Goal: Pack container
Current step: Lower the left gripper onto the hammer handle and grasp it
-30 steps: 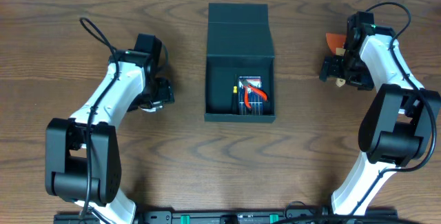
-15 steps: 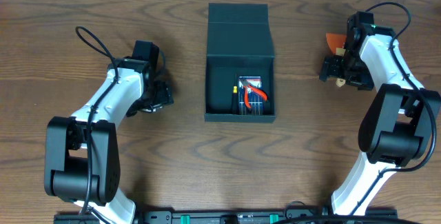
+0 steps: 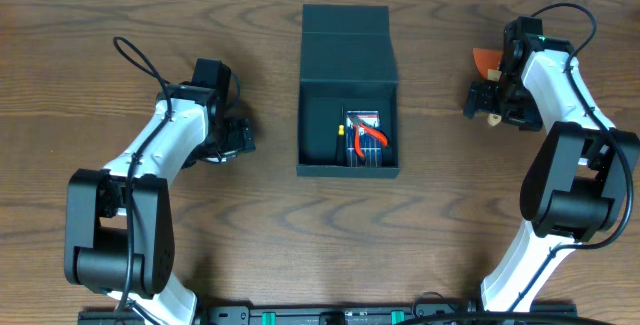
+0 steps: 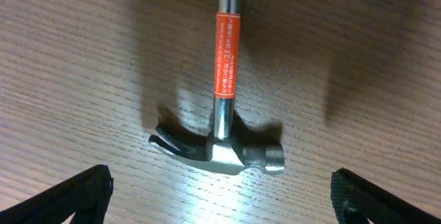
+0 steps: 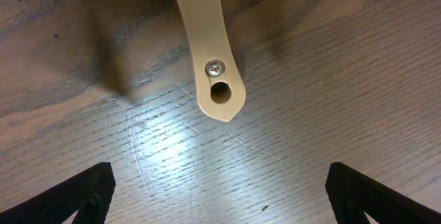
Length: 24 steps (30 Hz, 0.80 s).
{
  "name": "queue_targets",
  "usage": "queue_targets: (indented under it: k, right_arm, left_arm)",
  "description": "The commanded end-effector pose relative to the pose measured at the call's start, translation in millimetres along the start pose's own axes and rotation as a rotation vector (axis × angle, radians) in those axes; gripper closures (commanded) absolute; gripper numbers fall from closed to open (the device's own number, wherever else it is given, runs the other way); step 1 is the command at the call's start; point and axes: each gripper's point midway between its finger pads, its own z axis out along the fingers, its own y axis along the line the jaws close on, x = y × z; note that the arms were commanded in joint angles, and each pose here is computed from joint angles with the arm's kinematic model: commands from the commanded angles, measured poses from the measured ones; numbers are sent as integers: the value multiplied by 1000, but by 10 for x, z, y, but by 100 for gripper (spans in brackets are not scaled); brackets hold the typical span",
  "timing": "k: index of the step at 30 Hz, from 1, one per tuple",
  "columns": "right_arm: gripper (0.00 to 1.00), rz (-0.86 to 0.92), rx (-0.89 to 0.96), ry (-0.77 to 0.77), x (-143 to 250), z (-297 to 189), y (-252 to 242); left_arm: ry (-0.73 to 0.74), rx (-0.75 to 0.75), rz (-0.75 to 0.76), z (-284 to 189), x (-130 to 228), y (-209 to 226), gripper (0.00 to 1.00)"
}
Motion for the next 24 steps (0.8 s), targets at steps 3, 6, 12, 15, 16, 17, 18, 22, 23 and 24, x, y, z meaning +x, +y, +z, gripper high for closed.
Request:
queue_targets:
  k: [3, 6, 12, 15, 16, 17, 18, 22, 23, 24]
  right_arm:
    - [1, -6, 8, -10, -19, -21, -16]
    - [1, -6, 8, -10, -18, -21, -16]
    - [1, -6, 8, -10, -19, -21, -16]
    - [1, -6, 8, -10, -19, -21, -16]
    - [1, -6, 8, -10, -19, -21, -16]
    - [1, -6, 8, -10, -18, -21, -16]
    - [1, -6, 8, -10, -18, -21, -16]
    - [1, -6, 8, -10, -19, -21, -16]
    - [1, -6, 8, -10, -19, -21, -16]
    - [1, -6, 8, -10, -19, -21, -15]
  left_arm:
    - [51, -6, 48, 124, 83, 21, 1]
    - [71, -13, 73, 187, 111, 31, 1]
    - [92, -20, 87, 266, 138, 35, 1]
    - [87, -18, 107, 271, 122, 31, 1]
    - [85, -17, 113, 271, 118, 29, 1]
    - [83, -16, 123, 272, 113, 27, 1]
    - [81, -15, 130, 273, 108, 24, 1]
    - [69, -11, 140, 276, 78, 13, 1]
    - [67, -10, 140, 276, 74, 11, 1]
    - [66, -10, 140, 276, 72, 11, 1]
